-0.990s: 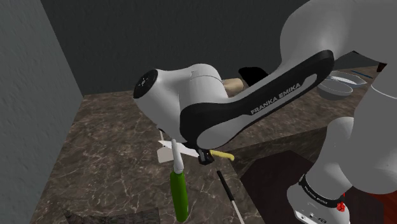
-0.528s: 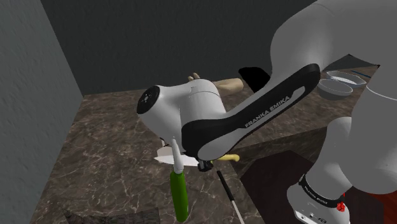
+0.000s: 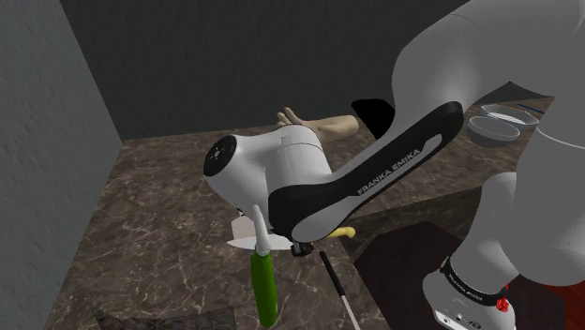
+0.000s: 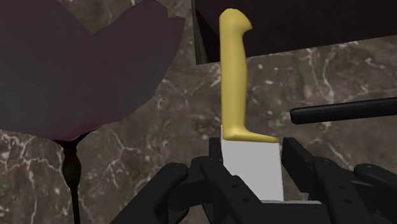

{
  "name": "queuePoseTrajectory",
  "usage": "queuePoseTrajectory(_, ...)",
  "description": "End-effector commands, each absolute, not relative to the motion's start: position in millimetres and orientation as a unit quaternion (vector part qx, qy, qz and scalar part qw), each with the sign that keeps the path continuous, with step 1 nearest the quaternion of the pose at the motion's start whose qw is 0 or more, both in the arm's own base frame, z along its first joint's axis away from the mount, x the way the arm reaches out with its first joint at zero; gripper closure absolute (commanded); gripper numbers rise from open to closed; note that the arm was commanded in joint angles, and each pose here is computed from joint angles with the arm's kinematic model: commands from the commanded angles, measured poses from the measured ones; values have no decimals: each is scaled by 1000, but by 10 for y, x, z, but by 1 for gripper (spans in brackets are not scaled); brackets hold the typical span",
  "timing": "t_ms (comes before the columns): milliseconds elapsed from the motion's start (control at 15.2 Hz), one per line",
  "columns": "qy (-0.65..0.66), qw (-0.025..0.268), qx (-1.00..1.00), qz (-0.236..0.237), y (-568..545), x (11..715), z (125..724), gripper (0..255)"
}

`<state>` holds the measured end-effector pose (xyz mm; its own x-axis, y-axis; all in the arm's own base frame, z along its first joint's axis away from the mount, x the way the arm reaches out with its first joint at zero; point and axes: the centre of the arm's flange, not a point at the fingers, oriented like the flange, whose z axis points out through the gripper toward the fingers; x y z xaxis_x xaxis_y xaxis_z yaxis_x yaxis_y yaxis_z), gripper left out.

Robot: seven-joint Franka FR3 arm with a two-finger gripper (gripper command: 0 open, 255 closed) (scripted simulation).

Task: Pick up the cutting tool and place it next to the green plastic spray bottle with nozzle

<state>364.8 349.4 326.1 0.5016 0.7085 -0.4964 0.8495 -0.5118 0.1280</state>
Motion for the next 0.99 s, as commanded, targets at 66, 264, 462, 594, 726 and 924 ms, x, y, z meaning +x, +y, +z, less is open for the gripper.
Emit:
queuePoseTrajectory(66, 460, 181, 847, -195, 3494, 3648, 3261, 0)
queuePoseTrajectory(264, 460, 181, 847, -195, 3494, 3648, 3261, 0)
queuePoseTrajectory(462, 460, 181, 847, -195, 3558, 3670, 3374, 0)
queuePoseTrajectory(594, 460, 181, 847, -195, 3686, 3713, 3601, 0)
queuePoseTrajectory(726, 460, 181, 847, -195, 3737, 3730, 3690, 0)
queuePoseTrajectory(924, 460, 181, 847, -195, 3737, 3730, 3690, 0)
